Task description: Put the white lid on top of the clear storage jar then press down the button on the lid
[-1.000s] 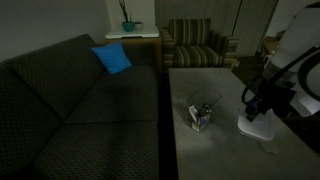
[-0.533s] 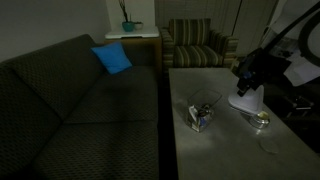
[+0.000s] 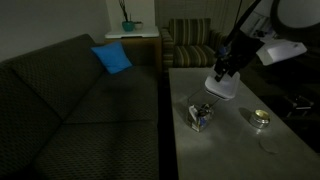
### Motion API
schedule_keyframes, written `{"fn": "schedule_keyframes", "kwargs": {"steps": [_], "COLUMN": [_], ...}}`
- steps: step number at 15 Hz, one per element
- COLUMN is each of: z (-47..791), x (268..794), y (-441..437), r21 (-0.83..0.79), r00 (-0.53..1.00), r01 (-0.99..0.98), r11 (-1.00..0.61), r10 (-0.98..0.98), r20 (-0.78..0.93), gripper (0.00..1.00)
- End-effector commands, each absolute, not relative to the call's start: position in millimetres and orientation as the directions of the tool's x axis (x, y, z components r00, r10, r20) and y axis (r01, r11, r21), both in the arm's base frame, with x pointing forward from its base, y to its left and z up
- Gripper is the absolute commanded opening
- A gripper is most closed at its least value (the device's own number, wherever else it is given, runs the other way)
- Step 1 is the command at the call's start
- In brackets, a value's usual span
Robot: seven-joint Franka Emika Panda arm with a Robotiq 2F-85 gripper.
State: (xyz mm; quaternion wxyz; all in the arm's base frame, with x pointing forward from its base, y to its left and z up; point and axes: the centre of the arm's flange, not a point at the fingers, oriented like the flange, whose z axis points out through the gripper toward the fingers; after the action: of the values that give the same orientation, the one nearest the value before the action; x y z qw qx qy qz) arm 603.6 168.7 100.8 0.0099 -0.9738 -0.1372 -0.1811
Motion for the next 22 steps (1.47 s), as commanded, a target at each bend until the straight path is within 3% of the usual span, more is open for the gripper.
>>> {"fn": "schedule_keyframes", "kwargs": {"steps": [1,3,4,22], "z": [100.1,101.0,103.2,98.6], "x": [627.5,628.4,618.2,621.7], "y": [179.2,179.7,182.0,181.2], "r21": [0.008,0.005,0.01,0.009], "r00": [0.897,0.896,0.897,0.897], "r01": [0.293,0.295,0.281,0.28], "r11": [-0.956,-0.955,-0.96,-0.96], "r10": [0.278,0.278,0.266,0.265], "r20": [0.343,0.347,0.354,0.353], "gripper": [0.29,0.29,0.54,0.54]}}
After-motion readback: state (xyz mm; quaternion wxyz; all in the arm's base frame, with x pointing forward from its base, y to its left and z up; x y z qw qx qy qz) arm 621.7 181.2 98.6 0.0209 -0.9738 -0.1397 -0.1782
